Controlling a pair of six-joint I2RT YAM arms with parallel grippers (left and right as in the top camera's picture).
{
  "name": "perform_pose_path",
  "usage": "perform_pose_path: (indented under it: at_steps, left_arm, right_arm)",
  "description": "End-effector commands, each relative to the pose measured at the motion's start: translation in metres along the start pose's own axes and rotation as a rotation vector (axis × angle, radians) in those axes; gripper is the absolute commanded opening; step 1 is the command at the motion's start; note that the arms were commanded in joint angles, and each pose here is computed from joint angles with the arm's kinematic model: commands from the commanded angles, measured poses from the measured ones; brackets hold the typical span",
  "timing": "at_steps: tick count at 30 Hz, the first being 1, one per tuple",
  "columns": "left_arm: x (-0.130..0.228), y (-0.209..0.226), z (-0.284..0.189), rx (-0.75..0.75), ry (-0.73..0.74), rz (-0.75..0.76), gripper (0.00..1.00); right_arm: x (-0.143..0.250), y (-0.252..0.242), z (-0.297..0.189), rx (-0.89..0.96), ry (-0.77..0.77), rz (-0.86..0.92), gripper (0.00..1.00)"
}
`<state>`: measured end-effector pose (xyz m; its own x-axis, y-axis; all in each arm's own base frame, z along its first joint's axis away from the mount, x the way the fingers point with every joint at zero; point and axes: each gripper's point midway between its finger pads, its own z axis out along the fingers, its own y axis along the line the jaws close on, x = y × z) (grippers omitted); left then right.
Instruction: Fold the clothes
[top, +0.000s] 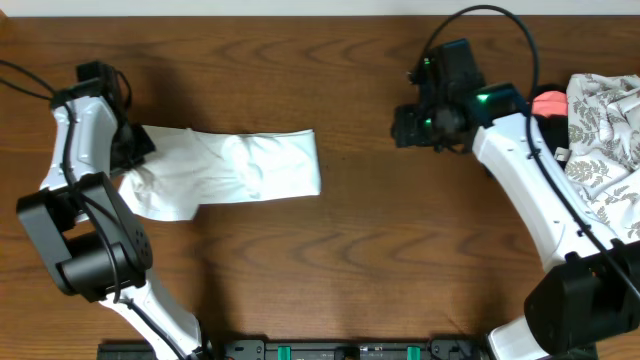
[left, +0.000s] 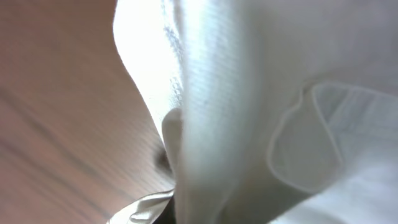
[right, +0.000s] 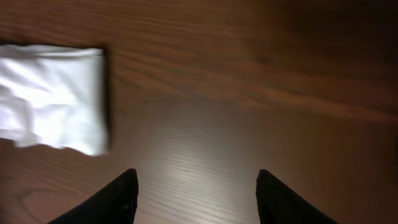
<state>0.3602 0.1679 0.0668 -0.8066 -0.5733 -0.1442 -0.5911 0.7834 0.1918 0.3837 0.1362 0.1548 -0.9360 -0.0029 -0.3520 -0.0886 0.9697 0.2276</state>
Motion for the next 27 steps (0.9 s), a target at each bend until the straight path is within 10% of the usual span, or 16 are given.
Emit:
perform_pose_path:
  at_steps: [1, 12, 27]
  left_arm:
    - [-0.025, 0.026, -0.036, -0.052, -0.125, -0.100, 0.06]
    - [-0.028, 0.018, -0.097, -0.040, -0.272, -0.095, 0.06]
    - [0.042, -0.118, -0.142, -0.075, -0.383, 0.340, 0.06]
  right_arm:
    - [-0.003, -0.018, -0.006, 0.023, -0.002, 0.017, 0.58]
    - [0.004, -0.044, -0.010, 0.054, 0.039, 0.050, 0.57]
    - [0.012, -0.045, -0.010, 0.059, 0.068, 0.047, 0.56]
